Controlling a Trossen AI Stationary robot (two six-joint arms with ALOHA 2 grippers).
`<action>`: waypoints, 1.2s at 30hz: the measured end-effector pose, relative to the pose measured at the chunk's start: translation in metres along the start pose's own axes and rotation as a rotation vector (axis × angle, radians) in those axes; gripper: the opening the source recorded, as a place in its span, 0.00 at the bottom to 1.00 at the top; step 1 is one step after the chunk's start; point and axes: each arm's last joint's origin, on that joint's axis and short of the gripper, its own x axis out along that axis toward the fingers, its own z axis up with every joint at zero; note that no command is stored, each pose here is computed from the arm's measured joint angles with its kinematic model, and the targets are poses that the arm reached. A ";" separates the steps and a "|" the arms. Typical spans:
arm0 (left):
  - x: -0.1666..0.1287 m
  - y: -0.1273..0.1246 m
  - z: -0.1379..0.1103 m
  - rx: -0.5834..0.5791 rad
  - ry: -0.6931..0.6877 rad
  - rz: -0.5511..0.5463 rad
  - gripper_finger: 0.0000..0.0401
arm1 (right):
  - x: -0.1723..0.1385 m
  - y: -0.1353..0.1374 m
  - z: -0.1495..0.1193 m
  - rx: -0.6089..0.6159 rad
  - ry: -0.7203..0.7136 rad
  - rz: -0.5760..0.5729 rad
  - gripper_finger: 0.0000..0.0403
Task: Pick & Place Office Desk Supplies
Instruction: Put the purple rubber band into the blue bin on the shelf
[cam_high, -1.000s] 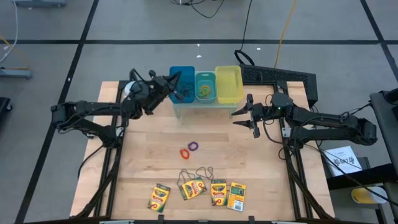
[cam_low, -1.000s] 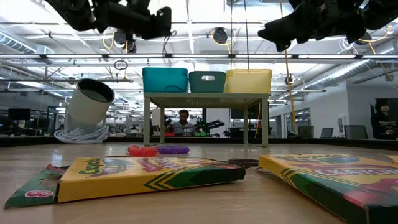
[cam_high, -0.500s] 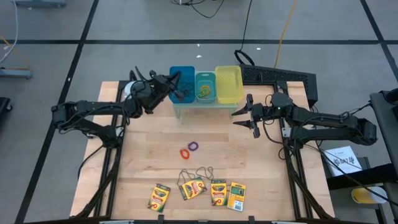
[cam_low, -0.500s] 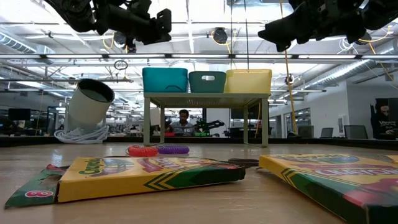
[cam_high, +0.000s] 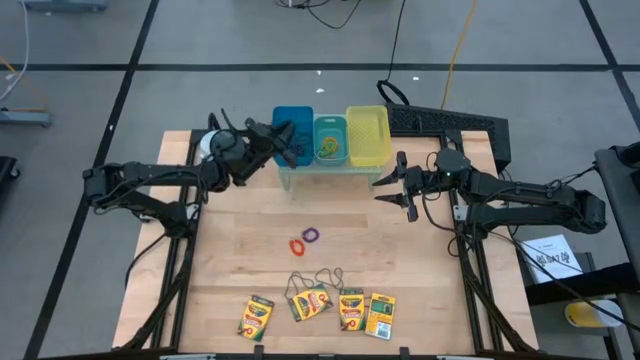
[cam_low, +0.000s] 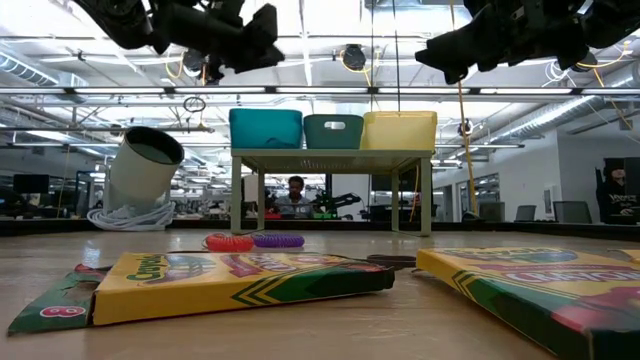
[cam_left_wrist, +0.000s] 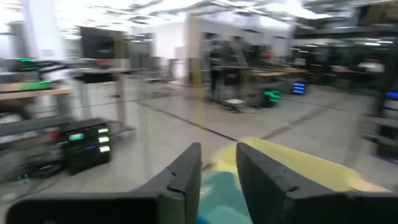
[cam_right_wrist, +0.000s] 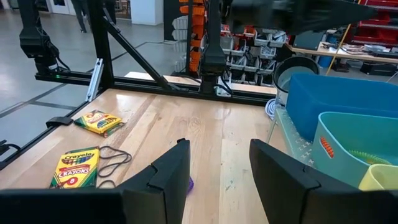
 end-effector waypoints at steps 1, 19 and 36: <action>-0.001 -0.004 0.000 0.003 0.001 -0.039 0.30 | 0.000 0.000 0.000 0.000 0.000 0.000 0.38; -0.042 -0.069 -0.017 -0.041 0.219 -0.660 0.37 | 0.000 0.000 0.000 0.000 -0.001 0.000 0.38; -0.071 -0.091 -0.036 -0.058 0.474 -0.758 0.37 | 0.000 0.000 0.000 0.022 -0.001 0.000 0.38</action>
